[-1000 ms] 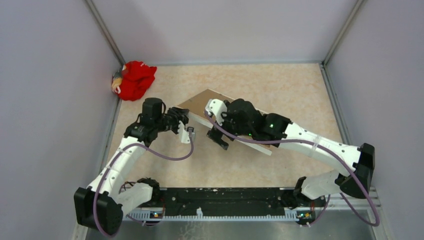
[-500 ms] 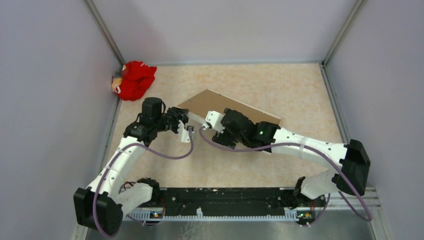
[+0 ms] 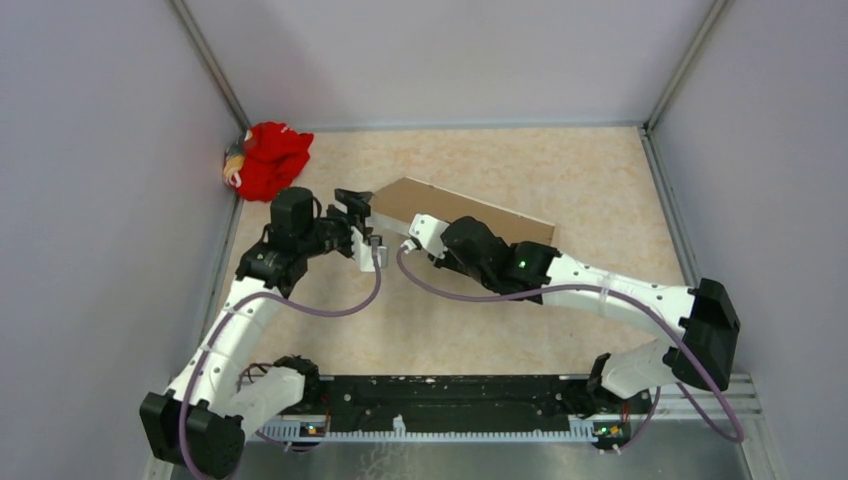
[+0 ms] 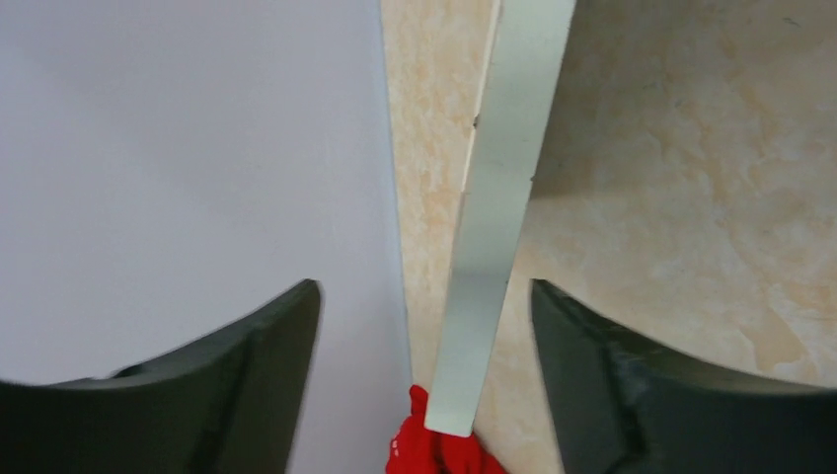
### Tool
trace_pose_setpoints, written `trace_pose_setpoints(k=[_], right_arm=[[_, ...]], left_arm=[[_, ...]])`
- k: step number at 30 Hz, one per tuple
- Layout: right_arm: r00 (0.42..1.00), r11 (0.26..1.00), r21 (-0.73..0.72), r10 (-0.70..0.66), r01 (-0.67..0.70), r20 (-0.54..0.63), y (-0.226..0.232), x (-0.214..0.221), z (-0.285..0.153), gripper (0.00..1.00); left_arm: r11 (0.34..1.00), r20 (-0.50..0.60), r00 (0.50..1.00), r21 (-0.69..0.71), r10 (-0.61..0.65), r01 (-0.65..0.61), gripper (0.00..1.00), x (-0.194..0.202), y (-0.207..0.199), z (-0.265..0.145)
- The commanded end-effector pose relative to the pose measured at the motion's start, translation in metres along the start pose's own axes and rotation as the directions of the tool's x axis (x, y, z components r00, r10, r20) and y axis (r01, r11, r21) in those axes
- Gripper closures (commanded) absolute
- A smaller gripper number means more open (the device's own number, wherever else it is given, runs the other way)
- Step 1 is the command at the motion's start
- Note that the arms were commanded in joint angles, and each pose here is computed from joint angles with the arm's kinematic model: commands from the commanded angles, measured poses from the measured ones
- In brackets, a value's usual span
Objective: Put the photo into the frame
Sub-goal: Turn over the photo frame at the center of the board.
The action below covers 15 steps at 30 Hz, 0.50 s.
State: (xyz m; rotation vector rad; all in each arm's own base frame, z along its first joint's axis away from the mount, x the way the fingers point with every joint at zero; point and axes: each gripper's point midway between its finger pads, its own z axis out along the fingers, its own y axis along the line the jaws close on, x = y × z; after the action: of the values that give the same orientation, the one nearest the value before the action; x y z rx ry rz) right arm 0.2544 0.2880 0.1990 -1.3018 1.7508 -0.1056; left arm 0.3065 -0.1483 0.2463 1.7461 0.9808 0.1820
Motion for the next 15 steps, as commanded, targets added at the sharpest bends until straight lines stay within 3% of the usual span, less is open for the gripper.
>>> trace_pose_setpoints(k=[1,2,7,10,13,15], right_arm=[[0.974,0.983,0.018,0.177,-0.181,0.143,-0.031,-0.051,-0.016,0.77],[0.969,0.979,0.002,0.199,-0.202,0.148,-0.033,-0.055,-0.017,0.78],[0.928,0.937,-0.128,0.341,-0.324,0.149,-0.042,-0.078,-0.023,0.79],[0.895,0.895,-0.203,0.427,-0.398,0.126,-0.048,-0.094,-0.028,0.79],[0.854,0.836,-0.286,0.511,-0.468,0.096,-0.053,-0.111,-0.032,0.79],[0.796,0.754,-0.366,0.603,-0.545,0.057,-0.056,-0.122,-0.033,0.79]], left_arm=[[0.993,0.071,0.996,-0.099,-0.058,0.065,0.08,-0.028,0.044,-0.022],[0.991,0.078,0.994,-0.101,-0.075,0.083,0.02,-0.031,0.047,-0.025],[0.972,0.100,0.978,-0.130,-0.183,0.196,0.01,-0.036,0.067,-0.040],[0.929,0.112,0.939,-0.149,-0.324,0.338,0.01,-0.023,0.084,-0.051],[0.834,0.135,0.845,-0.145,-0.517,0.533,0.01,-0.003,0.102,-0.063],[0.754,0.122,0.764,-0.123,-0.634,0.645,0.01,0.015,0.106,-0.067]])
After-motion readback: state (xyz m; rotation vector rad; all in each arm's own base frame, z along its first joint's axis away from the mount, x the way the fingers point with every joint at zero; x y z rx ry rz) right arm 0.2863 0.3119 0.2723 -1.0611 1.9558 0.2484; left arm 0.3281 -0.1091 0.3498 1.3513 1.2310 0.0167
